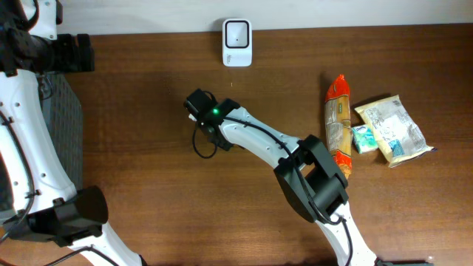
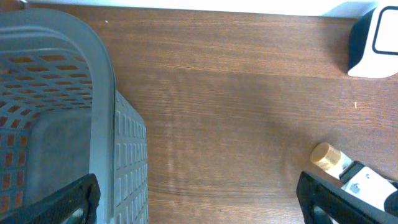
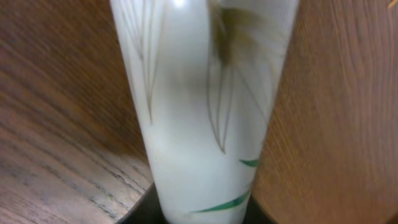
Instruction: Scan the item barcode
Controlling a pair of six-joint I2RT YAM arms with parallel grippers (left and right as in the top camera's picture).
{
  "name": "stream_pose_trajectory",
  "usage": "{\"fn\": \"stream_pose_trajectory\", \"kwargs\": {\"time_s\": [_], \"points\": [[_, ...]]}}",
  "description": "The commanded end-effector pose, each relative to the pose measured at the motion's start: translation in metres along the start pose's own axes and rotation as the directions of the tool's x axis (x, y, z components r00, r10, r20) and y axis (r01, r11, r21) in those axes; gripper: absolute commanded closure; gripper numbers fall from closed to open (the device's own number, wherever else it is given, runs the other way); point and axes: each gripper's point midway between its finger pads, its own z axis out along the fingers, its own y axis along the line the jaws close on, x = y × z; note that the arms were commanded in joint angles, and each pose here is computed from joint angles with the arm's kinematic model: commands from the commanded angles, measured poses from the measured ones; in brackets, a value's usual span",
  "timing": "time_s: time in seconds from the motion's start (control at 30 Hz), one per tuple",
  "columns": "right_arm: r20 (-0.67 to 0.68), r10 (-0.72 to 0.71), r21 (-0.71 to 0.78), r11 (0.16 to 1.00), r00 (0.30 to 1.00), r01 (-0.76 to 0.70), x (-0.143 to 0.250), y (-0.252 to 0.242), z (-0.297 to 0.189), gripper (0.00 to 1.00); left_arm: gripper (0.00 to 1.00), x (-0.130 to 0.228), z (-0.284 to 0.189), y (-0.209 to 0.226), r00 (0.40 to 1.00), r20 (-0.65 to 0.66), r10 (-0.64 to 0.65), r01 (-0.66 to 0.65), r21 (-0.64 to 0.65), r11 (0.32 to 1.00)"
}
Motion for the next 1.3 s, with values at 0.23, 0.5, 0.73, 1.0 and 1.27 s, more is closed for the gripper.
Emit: {"fn": "stream_pose_trajectory", "kwargs": {"time_s": [0.23, 0.5, 0.73, 1.0, 1.27], "points": [[0.050, 0.214, -0.622, 0.771, 0.976, -0.137, -0.016, 0.039, -0.094, 0.96, 0.01, -0.001, -0.002, 0.002, 1.000, 0.009, 0.012, -0.012, 0.002, 1.000], [-0.112, 0.421, -0.888, 0.364, 0.900, -0.280, 0.016, 0.012, -0.071, 0.96, 0.01, -0.001, -0.002, 0.002, 1.000, 0.009, 0.012, -0.012, 0.002, 1.000], [-0.248, 0.440, -0.698, 0.536, 0.863, -0.474, 0.050, -0.001, -0.013, 0.54, 0.01, -0.001, -0.002, 0.002, 1.000, 0.009, 0.012, -0.012, 0.002, 1.000], [-0.151, 0.353, -0.435, 0.815, 0.924, -0.382, 0.048, -0.045, -0.028, 0.41, 0.01, -0.001, -0.002, 0.002, 1.000, 0.009, 0.012, -0.012, 0.002, 1.000], [-0.162, 0.047, -0.142, 0.987, 0.986, -0.070, 0.035, 0.004, -0.060, 0.33, 0.01, -0.001, -0.002, 0.002, 1.000, 0.009, 0.012, -0.012, 0.002, 1.000]]}}
